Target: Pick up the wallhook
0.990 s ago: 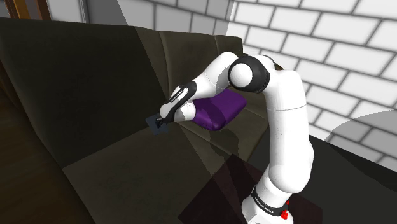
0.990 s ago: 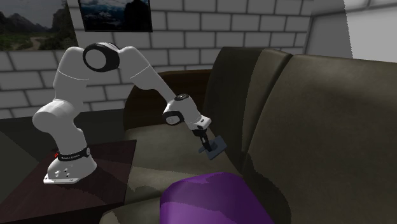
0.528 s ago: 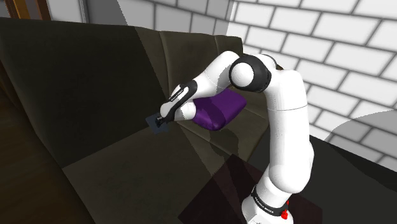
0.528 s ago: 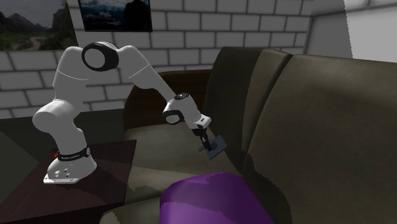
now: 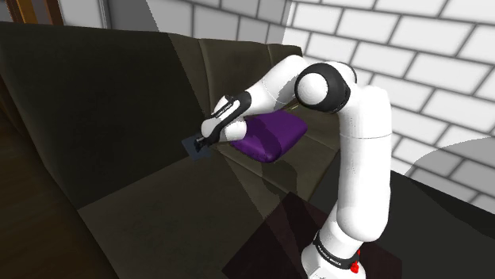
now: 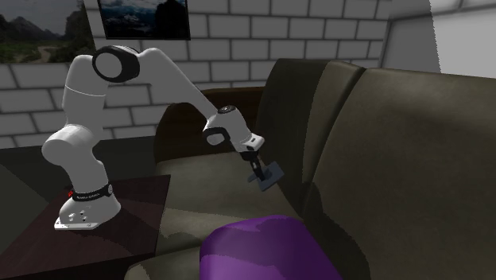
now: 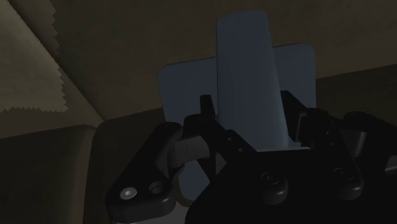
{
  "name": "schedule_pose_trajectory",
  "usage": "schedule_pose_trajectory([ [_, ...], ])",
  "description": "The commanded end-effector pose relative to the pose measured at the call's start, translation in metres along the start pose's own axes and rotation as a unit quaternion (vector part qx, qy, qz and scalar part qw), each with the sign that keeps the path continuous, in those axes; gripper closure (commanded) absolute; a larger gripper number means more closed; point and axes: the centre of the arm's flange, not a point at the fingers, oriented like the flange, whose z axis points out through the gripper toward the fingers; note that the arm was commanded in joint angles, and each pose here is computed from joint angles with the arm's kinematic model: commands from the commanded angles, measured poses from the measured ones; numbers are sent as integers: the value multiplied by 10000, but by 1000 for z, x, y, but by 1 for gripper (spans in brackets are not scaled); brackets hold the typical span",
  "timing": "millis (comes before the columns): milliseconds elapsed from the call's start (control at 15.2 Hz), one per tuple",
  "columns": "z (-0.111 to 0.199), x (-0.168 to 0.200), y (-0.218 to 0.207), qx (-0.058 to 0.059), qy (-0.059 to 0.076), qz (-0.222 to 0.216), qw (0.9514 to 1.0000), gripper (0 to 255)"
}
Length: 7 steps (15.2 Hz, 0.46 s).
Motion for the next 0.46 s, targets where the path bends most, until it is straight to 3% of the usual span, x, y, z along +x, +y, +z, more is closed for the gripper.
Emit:
schedule_pose_trajectory([
  [0,-10,4,-2,0,1,1,10000,255],
  [396,-29,13,-3,0,1,1,10000,255],
])
